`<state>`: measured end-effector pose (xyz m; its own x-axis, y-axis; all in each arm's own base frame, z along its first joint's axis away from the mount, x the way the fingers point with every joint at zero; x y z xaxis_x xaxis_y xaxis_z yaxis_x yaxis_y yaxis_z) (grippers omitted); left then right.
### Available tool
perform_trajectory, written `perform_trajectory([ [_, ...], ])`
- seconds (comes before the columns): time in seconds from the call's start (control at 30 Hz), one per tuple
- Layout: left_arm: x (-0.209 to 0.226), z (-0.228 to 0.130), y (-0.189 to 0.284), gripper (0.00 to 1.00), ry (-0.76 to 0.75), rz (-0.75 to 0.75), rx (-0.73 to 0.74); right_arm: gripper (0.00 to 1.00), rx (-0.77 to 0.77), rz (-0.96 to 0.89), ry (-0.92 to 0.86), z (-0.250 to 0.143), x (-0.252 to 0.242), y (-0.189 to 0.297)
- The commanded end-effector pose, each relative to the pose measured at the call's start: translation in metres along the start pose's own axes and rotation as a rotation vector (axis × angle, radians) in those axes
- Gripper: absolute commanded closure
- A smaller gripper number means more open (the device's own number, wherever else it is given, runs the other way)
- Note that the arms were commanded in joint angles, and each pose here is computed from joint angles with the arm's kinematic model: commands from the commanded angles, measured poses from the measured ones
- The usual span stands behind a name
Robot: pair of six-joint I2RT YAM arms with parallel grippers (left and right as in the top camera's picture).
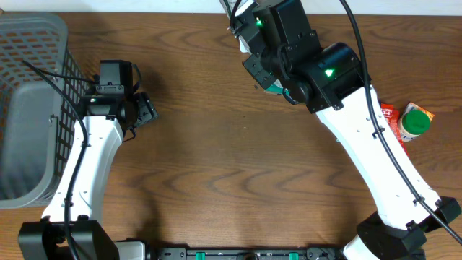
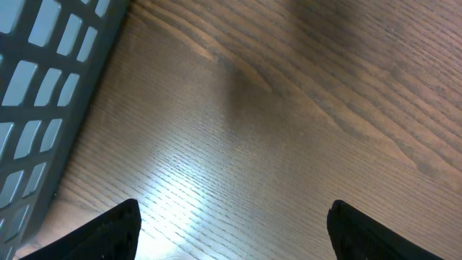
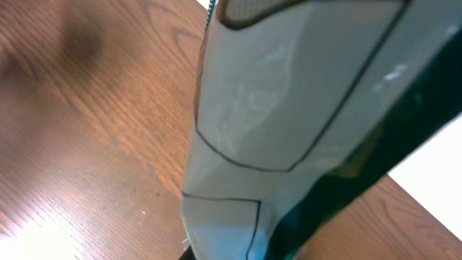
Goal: Scan the item barcode
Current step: 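Hold the gloves pack barcode over the white scanner with the right gripper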
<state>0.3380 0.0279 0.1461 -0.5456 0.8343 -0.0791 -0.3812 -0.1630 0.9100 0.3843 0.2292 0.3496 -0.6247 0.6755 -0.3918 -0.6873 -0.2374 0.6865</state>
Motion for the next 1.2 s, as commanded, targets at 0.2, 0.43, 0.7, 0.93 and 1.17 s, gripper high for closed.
perform_trajectory([
  [0.2, -0.001, 0.005, 0.005, 0.17, 0.008, 0.000, -0.024, 0.99, -0.031, -0.027, 0.039, 0.009, -0.005, -0.002],
  [0.43, -0.001, 0.005, 0.005, 0.17, 0.008, 0.000, -0.024, 0.99, -0.031, -0.028, 0.089, 0.010, -0.005, -0.002],
  [0.7, -0.001, 0.005, 0.005, 0.17, 0.007, 0.000, -0.024, 0.99, 0.007, -0.167, 0.171, 0.015, -0.022, -0.032],
  [0.93, -0.001, 0.005, 0.005, 0.17, 0.007, 0.000, -0.024, 0.99, 0.058, -0.430, 0.381, 0.038, -0.039, -0.099],
  [1.17, -0.001, 0.005, 0.005, 0.17, 0.007, 0.000, -0.024, 0.99, -0.007, -0.553, 0.525, 0.062, -0.037, -0.165],
])
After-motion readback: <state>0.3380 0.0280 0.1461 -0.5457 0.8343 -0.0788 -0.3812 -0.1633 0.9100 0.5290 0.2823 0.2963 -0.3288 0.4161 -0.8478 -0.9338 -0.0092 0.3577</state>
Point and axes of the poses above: each gripper's point midway between its finger pads, its own y axis back along the fingers, its own x axis along the line the jaws close on, z = x × y, the point moved 2 cm from there along y, back along the fingers, and after that the axes turned 7 degrees about y, right-handed, at the moved point
